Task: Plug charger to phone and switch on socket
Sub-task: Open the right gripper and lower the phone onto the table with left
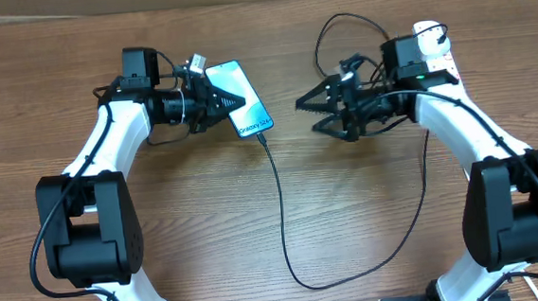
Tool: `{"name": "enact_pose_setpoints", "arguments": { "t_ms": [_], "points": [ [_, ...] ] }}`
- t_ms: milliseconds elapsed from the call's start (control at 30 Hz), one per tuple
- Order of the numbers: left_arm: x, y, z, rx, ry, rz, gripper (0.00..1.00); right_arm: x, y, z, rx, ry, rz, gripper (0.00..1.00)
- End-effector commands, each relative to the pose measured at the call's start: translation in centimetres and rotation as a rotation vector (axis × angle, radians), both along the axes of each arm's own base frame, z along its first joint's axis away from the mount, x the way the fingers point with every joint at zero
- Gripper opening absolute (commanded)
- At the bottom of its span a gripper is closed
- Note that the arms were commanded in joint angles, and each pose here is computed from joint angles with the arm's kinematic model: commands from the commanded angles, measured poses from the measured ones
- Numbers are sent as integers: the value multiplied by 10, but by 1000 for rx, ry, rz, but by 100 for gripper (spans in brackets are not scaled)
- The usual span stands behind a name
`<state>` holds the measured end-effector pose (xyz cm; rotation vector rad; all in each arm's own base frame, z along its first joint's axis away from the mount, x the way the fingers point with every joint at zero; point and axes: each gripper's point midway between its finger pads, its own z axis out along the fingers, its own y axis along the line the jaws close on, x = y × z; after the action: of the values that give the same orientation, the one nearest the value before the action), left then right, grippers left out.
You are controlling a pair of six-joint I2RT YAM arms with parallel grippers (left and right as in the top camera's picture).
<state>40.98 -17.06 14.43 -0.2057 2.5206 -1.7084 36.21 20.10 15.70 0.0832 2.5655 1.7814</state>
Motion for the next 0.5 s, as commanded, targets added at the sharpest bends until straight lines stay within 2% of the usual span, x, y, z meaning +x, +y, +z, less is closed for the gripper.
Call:
{"name": "enact_pose_setpoints", "arguments": {
  "t_ms": [0, 67, 133, 233, 367, 467],
  "points": [
    [1, -5, -27, 3, 50, -22, 4, 11, -14, 9, -18, -72, -30, 100],
    [-2, -10, -36, -43, 89, -41, 4, 13, -18, 9, -18, -75, -39, 100],
    [-4, -18, -49, -149, 136, -85, 4, 15, -22, 9, -19, -76, -50, 100],
    [-7, -23, -82, -158, 234, -84, 4, 14, -22, 9, -20, -85, -46, 100],
    [-5, -30, -101, -194, 225, -109, 4, 14, -22, 8, -22, -96, -40, 100],
    [3, -31, -100, -193, 160, -114, 4, 13, -24, 3, -49, -82, -47, 100]
  ]
}}
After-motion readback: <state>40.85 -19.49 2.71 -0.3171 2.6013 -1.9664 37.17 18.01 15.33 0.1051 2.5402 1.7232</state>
